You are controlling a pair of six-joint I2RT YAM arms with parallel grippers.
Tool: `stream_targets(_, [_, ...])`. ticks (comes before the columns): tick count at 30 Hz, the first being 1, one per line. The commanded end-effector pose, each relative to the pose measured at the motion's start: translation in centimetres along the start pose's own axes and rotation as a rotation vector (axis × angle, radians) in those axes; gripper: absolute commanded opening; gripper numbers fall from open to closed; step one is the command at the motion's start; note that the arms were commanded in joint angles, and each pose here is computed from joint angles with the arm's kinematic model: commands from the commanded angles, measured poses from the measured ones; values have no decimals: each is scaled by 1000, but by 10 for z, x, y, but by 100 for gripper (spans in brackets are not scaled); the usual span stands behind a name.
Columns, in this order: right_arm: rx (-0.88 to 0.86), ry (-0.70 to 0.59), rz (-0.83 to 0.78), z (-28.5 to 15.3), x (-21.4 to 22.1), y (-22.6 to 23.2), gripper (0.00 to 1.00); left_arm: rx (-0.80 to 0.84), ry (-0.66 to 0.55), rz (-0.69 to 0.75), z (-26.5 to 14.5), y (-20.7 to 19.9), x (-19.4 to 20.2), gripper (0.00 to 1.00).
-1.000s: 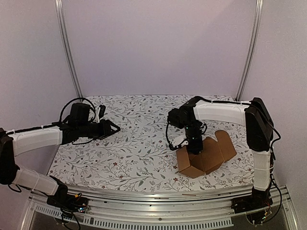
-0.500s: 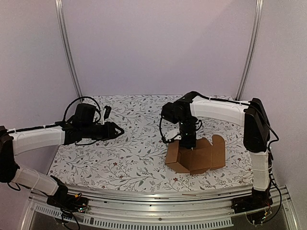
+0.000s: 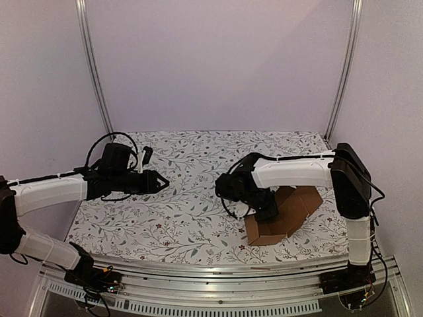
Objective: Fold the paper box
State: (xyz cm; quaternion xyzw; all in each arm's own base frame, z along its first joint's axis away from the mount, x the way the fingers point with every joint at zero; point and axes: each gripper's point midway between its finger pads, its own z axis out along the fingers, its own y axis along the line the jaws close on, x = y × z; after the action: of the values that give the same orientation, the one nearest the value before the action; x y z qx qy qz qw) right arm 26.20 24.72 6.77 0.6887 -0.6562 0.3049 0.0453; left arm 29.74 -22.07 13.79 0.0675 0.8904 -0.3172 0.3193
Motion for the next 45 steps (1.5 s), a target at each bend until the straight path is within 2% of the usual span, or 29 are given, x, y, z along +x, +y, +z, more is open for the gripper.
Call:
stream_targets(1, [-42, 213, -190, 13, 66, 27, 4, -10, 57, 40, 3, 1, 9, 44])
stream_targets(4, [-45, 254, -226, 19, 81, 37, 7, -9, 69, 48, 5, 0, 9, 43])
stream_targets(6, [-52, 252, -217, 20, 77, 37, 15, -9, 69, 45, 6, 0, 8, 43])
stream_targets(10, [-55, 137, -114, 1, 45, 16, 26, -5, 62, 37, 6, -1, 10, 43])
stream_targets(17, [-171, -32, -92, -23, 28, 25, 28, 5, 51, 39, 0, -5, 10, 43])
stream_targets(26, [-165, -164, -136, -10, 18, 32, 31, 13, 44, 38, 1, -7, 17, 44])
stream_targets(35, [-169, -347, -107, -2, -4, 21, 26, 28, 46, 46, 2, -16, 22, 43])
stream_targets(41, [-159, -497, -98, -48, 6, 13, 29, 48, 49, 65, -1, -26, 16, 43])
stream_targets(45, [-84, -700, 19, -99, 17, -20, 36, 23, 7, 84, -7, -26, 5, 44])
